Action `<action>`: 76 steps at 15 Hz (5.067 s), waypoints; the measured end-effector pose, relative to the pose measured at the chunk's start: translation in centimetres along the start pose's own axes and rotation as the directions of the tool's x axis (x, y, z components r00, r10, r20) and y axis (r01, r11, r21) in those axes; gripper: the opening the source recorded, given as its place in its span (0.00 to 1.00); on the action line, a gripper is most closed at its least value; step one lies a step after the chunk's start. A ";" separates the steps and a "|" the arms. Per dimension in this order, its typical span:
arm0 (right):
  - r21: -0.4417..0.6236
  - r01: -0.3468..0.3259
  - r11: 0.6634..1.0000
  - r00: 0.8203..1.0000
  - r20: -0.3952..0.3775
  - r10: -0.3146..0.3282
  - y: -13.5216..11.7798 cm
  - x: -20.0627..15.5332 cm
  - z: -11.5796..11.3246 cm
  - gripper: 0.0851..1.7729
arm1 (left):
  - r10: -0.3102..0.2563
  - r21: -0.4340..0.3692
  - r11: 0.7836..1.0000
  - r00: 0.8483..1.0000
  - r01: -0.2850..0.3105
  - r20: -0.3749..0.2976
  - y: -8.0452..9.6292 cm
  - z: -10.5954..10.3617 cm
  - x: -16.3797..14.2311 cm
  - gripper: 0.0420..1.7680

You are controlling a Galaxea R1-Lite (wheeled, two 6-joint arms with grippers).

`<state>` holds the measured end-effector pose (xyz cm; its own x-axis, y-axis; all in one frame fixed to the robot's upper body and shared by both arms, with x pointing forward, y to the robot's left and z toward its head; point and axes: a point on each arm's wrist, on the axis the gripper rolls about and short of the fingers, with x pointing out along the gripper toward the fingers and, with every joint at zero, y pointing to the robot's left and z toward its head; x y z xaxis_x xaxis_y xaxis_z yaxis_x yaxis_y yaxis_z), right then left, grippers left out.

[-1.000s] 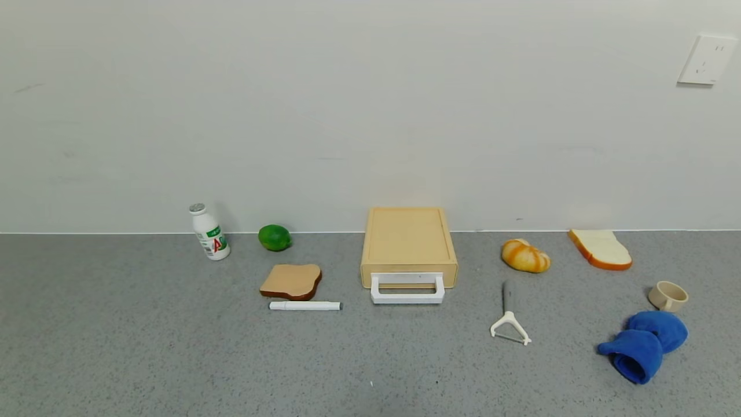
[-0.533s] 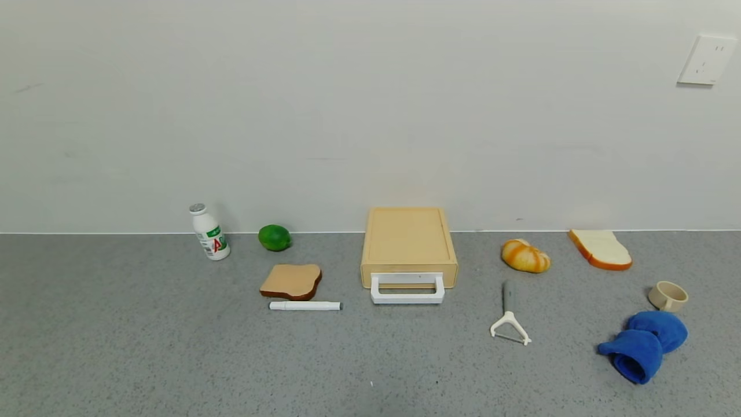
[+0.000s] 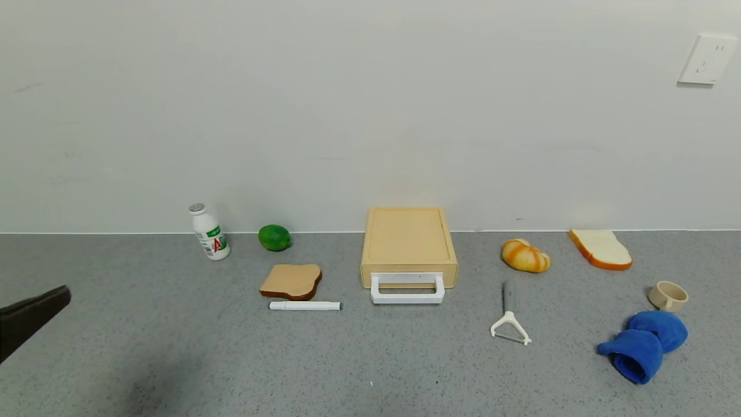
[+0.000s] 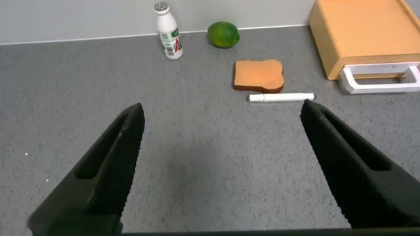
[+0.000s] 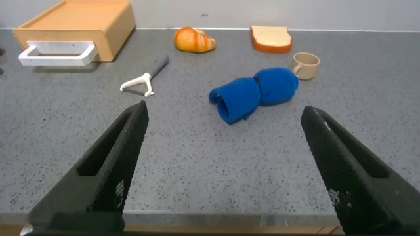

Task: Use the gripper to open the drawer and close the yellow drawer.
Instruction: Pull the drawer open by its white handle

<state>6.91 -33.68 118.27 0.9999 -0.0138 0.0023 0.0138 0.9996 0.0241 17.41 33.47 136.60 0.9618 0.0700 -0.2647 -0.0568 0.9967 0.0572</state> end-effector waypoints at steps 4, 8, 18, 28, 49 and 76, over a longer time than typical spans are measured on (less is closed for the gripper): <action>0.000 0.000 1.000 1.000 0.000 0.000 0.0 0.0 0.0 0.96 | -0.048 -0.037 0.998 0.987 0.043 -0.150 -1.3 3.4 5.4 0.97; 0.000 0.000 1.000 1.000 0.000 0.000 0.0 0.0 0.0 0.96 | -0.060 -0.043 0.998 0.959 0.051 -0.278 -4.7 5.0 10.5 0.97; 0.000 0.000 1.000 1.000 0.000 0.000 0.0 0.0 0.0 0.96 | -0.188 -0.070 0.982 0.840 0.178 -0.509 -17.9 3.4 18.1 0.97; 0.000 0.000 1.000 1.000 0.000 0.000 0.0 0.0 0.0 0.96 | -0.306 -0.021 0.938 0.795 0.347 -0.523 -26.3 2.2 23.2 0.97; 0.000 0.000 1.000 1.000 0.000 0.000 0.0 0.0 0.0 0.96 | -0.152 -0.152 0.985 0.859 0.088 -0.488 -34.3 -6.1 28.8 0.97; 0.000 0.000 1.000 1.000 0.000 0.000 0.0 0.0 0.0 0.96 | -0.168 -0.089 0.985 0.709 0.148 -0.684 -34.6 -8.4 27.1 0.97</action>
<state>6.91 -33.68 118.28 0.9999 -0.0134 0.0028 0.0133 0.9996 0.0245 43.16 1.20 119.35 0.5085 -0.0903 -0.8563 0.0622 0.9957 -0.0680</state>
